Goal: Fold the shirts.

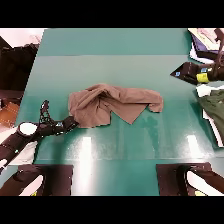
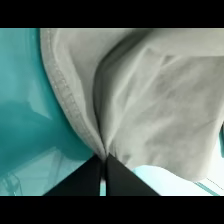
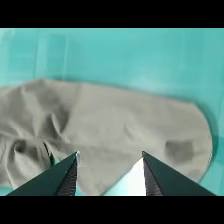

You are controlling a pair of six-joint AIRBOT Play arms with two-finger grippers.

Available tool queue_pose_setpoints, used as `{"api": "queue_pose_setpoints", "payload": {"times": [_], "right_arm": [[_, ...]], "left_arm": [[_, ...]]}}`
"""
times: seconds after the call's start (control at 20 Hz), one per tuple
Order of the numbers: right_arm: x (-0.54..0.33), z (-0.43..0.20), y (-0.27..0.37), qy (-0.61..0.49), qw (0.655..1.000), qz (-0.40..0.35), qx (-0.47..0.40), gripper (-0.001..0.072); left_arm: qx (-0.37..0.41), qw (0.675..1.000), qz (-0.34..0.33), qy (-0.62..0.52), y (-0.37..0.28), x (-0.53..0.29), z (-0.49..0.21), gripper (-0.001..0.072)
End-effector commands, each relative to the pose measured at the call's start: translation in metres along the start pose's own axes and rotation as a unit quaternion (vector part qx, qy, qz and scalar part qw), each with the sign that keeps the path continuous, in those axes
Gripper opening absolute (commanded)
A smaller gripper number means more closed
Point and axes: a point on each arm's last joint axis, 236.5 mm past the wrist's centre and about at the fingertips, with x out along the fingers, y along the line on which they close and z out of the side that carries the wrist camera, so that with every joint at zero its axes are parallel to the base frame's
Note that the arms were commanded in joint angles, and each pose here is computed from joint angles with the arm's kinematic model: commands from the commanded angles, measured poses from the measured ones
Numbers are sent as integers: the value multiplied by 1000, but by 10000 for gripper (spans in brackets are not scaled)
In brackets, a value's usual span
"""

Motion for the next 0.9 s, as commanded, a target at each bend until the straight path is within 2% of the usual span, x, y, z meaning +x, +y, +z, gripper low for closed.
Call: {"api": "queue_pose_setpoints", "payload": {"times": [0.0, 0.15, 0.35, 0.65, 0.85], "right_arm": [[15, -49, -13, 63, 998, -2, 24, 448], [35, -121, -19, 118, 988, 20, 94, 448], [74, -187, -18, 114, 978, 30, 174, 447], [131, -235, 13, 131, 975, 40, 176, 448], [164, -233, 26, 139, 977, 28, 156, 448]], "left_arm": [[24, 1000, -6, -12, -10, -4, 10, 26], [105, 994, -25, -26, -47, -20, 34, 26], [171, 983, -48, -49, -92, -45, 60, 27], [184, 981, -52, -36, -100, -50, 56, 27], [194, 980, -42, -9, -93, -49, 44, 27]]}}
